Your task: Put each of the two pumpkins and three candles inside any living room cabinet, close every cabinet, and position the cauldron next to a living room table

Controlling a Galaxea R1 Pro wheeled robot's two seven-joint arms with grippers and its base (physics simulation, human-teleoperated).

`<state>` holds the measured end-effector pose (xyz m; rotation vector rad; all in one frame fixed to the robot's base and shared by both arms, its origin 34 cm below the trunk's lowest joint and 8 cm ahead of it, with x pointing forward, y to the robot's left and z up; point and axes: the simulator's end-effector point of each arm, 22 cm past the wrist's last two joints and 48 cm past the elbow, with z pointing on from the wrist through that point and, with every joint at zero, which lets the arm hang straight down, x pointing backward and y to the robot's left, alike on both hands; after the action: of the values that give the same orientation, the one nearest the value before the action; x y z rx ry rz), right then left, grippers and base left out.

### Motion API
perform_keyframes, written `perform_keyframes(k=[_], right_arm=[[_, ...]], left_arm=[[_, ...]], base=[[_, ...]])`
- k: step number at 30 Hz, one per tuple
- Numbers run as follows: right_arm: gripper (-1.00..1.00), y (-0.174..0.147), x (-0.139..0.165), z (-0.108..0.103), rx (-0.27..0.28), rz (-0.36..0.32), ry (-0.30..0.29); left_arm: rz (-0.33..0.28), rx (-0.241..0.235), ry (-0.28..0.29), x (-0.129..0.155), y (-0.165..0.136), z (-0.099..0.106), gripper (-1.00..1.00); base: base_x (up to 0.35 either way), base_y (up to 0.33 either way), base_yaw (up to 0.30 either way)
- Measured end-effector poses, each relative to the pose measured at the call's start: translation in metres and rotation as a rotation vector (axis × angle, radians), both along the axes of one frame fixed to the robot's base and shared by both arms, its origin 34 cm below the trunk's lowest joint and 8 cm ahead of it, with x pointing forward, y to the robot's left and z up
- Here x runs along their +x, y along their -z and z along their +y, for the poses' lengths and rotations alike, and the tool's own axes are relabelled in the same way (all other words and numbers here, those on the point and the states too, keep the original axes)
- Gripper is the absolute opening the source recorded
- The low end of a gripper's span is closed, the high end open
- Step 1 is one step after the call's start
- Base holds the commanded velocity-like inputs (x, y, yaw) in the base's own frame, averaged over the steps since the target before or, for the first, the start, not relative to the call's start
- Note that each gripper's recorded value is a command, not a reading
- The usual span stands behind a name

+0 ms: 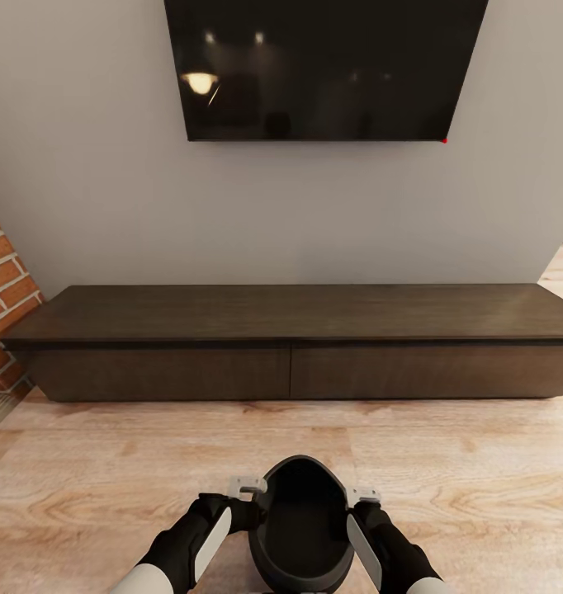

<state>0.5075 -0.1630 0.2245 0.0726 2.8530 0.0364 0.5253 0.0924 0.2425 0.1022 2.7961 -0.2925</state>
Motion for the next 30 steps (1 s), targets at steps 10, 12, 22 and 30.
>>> perform_keyframes(k=[10, 12, 22, 30], right_arm=[[-1.0, 0.0, 0.0, 0.0001, 0.0, 0.0, 0.0], [-1.0, 0.0, 0.0, 0.0002, 0.0, 0.0, -0.001], [-1.0, 0.0, 0.0, 0.0002, 0.0, 0.0, -0.001], [-1.0, -0.0001, 0.0001, 0.0002, 0.0, 0.0, -0.001]], left_arm=[[0.003, -0.013, -0.008, -0.0003, -0.0004, -0.0024, -1.0], [0.004, -0.014, -0.009, -0.0004, -0.0004, -0.0026, -1.0], [0.004, -0.016, -0.01, -0.0005, -0.0005, -0.0031, -1.0], [0.004, -0.016, -0.011, -0.0005, -0.0005, -0.0029, -1.0]], base=[[0.0, 0.0, 0.0], [0.0, 0.0, 0.0], [0.0, 0.0, 0.0], [0.0, 0.0, 0.0]])
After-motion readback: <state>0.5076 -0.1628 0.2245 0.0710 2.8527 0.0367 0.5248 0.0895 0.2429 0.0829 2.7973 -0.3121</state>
